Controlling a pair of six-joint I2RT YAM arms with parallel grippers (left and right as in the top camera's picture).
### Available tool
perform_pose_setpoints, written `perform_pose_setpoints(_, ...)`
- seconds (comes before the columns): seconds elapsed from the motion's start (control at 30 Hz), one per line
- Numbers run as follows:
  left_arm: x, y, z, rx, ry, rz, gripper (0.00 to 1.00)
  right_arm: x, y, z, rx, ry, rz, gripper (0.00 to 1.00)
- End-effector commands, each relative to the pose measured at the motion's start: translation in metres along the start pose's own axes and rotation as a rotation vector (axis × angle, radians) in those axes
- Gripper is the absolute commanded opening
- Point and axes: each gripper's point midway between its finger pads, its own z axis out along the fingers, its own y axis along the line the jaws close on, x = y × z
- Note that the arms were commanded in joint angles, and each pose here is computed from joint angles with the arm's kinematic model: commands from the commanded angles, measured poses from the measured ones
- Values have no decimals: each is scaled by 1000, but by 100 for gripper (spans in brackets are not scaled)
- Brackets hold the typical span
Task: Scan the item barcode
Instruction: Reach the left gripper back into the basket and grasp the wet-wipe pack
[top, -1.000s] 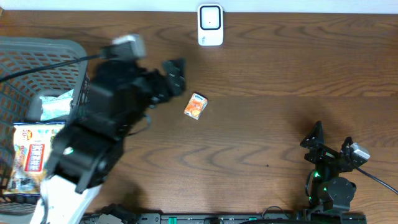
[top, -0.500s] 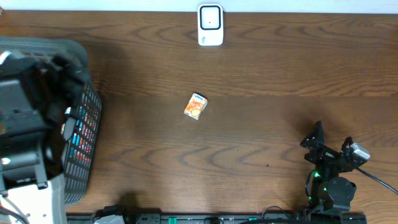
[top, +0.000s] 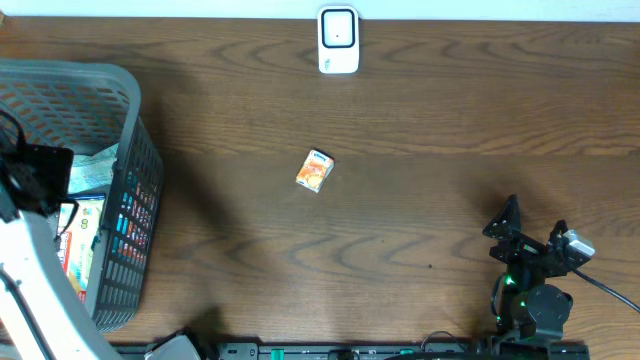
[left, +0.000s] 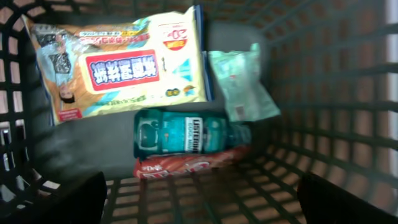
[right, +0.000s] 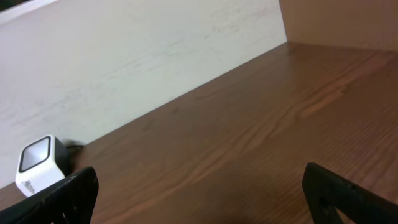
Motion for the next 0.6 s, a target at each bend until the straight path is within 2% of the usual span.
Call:
perform_pose_setpoints(0.0, 3, 16, 30, -105, 50, -52, 98, -1, 0, 0, 0, -4, 12, 99)
perform_pose_setpoints(0.3, 2, 58, 87, -281, 126, -193, 98, -1, 0, 0, 1, -4, 12, 99)
perform_pose_setpoints(0.57, -7, 75, 122, -361, 142, -207, 98, -1, 0, 0, 0, -4, 12, 99)
